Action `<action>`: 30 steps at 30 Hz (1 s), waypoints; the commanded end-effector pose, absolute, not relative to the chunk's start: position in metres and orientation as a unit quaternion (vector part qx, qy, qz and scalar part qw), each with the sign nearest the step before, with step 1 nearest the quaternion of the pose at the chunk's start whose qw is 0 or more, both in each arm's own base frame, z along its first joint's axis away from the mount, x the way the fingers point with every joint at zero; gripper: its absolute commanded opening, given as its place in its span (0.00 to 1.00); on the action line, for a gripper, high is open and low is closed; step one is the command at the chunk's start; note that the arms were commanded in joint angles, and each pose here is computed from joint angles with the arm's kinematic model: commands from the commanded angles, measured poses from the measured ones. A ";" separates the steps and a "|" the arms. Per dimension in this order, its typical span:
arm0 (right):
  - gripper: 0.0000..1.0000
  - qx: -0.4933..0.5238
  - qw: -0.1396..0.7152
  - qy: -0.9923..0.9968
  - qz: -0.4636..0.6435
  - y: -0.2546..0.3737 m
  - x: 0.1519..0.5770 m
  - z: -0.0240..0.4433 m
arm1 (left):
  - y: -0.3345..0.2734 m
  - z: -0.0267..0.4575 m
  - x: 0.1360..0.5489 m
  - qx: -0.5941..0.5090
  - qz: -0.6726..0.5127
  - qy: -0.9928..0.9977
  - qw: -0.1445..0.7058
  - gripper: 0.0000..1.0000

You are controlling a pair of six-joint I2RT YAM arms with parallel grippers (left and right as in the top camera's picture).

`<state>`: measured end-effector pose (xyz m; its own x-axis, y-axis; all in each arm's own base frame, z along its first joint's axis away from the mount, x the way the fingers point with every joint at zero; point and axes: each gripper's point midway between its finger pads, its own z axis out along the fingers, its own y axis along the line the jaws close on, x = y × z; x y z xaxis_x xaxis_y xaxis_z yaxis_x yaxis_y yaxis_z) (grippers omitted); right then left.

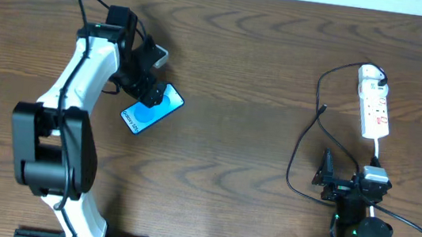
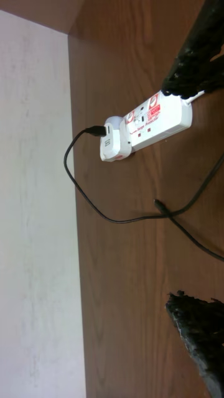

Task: Plug charger to phone and switch on socket
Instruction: 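Reach the left gripper to the blue phone and grasp it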

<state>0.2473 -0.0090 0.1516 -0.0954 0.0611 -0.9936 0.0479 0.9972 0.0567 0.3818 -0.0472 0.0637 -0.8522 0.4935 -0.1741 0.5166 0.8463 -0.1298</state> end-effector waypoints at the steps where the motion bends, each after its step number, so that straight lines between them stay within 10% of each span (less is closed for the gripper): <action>1: 0.99 0.037 0.671 0.740 -0.001 -0.011 0.247 0.151 | -0.045 0.041 0.380 0.275 -0.084 0.957 0.037 0.99; 21: 0.99 0.037 0.671 0.740 -0.001 -0.011 0.247 0.151 | -0.054 -0.021 0.356 0.332 -0.009 0.943 -0.015 0.99; 30: 0.99 0.037 0.671 0.740 -0.001 -0.011 0.247 0.151 | -0.061 -0.021 0.355 0.324 -0.027 0.946 -0.012 0.73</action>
<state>0.2473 -0.0090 0.1516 -0.0954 0.0611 -0.9936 0.0479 0.9972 0.0567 0.3734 -0.0605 -0.0034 -0.7818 0.6219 -0.0452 0.6226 0.7826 -0.0018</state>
